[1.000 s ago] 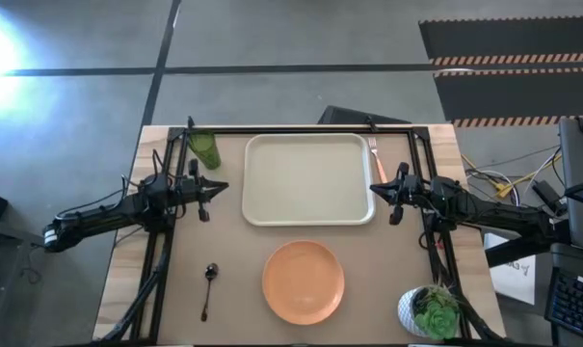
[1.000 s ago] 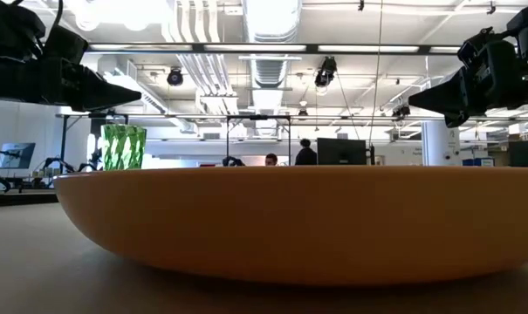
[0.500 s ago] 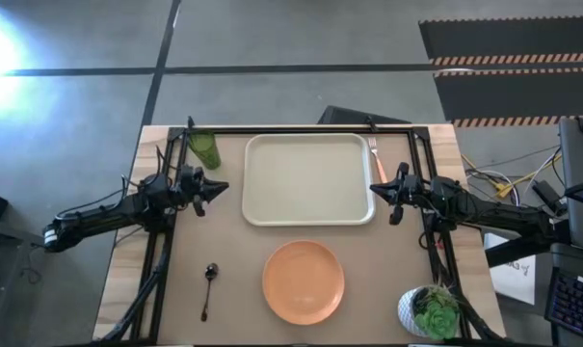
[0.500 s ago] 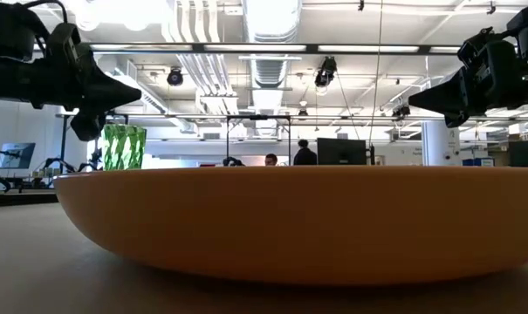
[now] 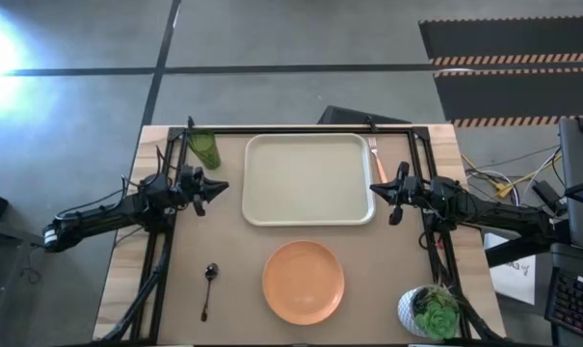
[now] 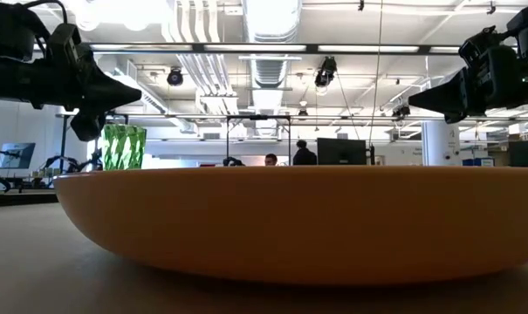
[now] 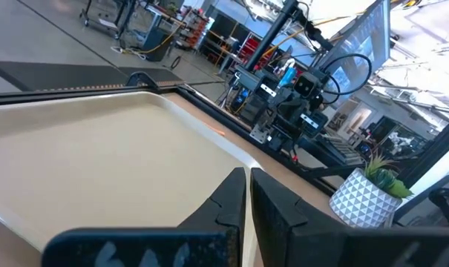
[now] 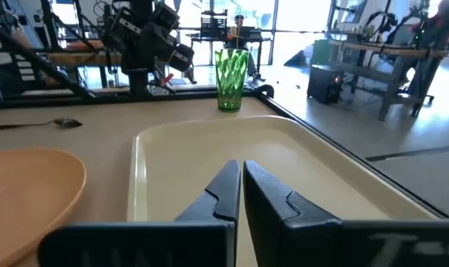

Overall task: Pick and place plate/cup/fork/spoon on tray
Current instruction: Put the orange plate on the light brown serving tray, then put the green glass on the the light brown serving tray to the top right of the orange plate

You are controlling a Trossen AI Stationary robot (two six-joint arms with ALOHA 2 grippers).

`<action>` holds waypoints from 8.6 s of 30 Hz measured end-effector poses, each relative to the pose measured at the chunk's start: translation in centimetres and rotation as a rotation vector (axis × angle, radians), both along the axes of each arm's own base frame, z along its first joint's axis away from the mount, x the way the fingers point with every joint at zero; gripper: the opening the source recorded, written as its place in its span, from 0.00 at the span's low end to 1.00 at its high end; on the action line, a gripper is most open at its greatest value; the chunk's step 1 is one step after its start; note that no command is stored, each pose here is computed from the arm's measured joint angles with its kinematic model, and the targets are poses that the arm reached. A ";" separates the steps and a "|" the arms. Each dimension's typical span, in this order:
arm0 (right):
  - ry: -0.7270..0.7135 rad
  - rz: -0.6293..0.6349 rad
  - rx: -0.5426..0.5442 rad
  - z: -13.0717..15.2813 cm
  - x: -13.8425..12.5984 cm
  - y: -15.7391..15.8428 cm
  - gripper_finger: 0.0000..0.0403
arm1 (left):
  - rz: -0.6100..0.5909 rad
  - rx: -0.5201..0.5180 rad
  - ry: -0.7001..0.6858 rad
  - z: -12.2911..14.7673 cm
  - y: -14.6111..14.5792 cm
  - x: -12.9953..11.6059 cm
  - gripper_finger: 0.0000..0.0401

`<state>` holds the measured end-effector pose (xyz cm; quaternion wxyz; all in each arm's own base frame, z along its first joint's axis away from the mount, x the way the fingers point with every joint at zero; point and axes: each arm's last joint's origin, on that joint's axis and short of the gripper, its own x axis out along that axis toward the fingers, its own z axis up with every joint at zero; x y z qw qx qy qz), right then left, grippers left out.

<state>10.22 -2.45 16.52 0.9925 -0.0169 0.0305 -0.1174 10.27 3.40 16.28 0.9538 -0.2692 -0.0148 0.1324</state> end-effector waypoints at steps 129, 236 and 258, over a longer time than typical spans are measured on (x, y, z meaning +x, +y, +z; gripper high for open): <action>1.297 0.029 0.440 1.2 28.1 10.1 0.37 | -0.312 0.336 0.183 22.1 -2.5 -2.2 0.00; 1.108 -0.506 0.487 0.6 17.7 -5.6 0.02 | -0.317 0.329 0.207 20.9 -2.5 -1.9 0.00; 1.083 -0.499 0.482 0.9 17.8 -5.6 0.27 | -0.317 0.329 0.207 20.9 -2.5 -1.9 0.00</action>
